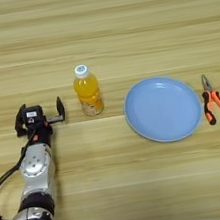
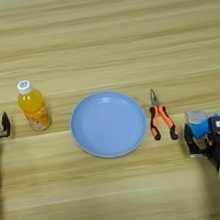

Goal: Move the objects on the table

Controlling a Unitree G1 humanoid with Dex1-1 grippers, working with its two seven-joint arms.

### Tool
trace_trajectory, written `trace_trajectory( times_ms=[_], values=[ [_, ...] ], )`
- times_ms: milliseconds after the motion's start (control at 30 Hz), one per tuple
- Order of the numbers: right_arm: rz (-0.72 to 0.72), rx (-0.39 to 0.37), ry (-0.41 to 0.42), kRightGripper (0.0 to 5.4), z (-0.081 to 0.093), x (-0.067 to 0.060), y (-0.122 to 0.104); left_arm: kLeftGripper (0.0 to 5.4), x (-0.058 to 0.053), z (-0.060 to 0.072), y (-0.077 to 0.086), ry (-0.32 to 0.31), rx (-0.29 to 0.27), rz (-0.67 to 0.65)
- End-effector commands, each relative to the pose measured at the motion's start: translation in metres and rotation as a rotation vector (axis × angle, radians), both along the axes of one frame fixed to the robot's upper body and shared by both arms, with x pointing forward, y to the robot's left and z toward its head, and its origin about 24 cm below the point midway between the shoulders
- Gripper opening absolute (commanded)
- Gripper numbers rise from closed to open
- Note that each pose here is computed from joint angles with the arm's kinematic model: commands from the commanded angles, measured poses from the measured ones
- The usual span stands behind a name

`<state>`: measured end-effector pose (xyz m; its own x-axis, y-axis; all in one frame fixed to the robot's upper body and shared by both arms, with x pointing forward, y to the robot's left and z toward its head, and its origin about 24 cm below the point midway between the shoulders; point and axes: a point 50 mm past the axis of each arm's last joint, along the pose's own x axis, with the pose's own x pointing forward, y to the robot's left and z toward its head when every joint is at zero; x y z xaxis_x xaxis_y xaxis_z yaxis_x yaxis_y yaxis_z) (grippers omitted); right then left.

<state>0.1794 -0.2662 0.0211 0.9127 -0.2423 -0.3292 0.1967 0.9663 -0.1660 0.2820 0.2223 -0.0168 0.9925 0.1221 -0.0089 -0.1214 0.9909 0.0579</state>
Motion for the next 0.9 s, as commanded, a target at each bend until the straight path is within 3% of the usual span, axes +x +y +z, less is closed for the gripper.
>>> trace_trajectory(
  times_ms=[33, 700, 900],
  values=[
    [0.001, -0.011, 0.018, 4.60, -0.004, 0.001, -0.003, 5.40, 0.002, 0.001, 0.000, -0.003, 0.006, -0.005],
    [0.001, 0.000, 0.082, 4.59, -0.022, 0.007, -0.009, 5.40, 0.002, 0.002, 0.001, -0.006, 0.008, -0.004],
    [-0.006, -0.001, 0.065, 5.37, -0.021, 0.010, -0.010, 5.40, 0.003, 0.002, 0.001, -0.005, 0.009, -0.005]
  ],
)
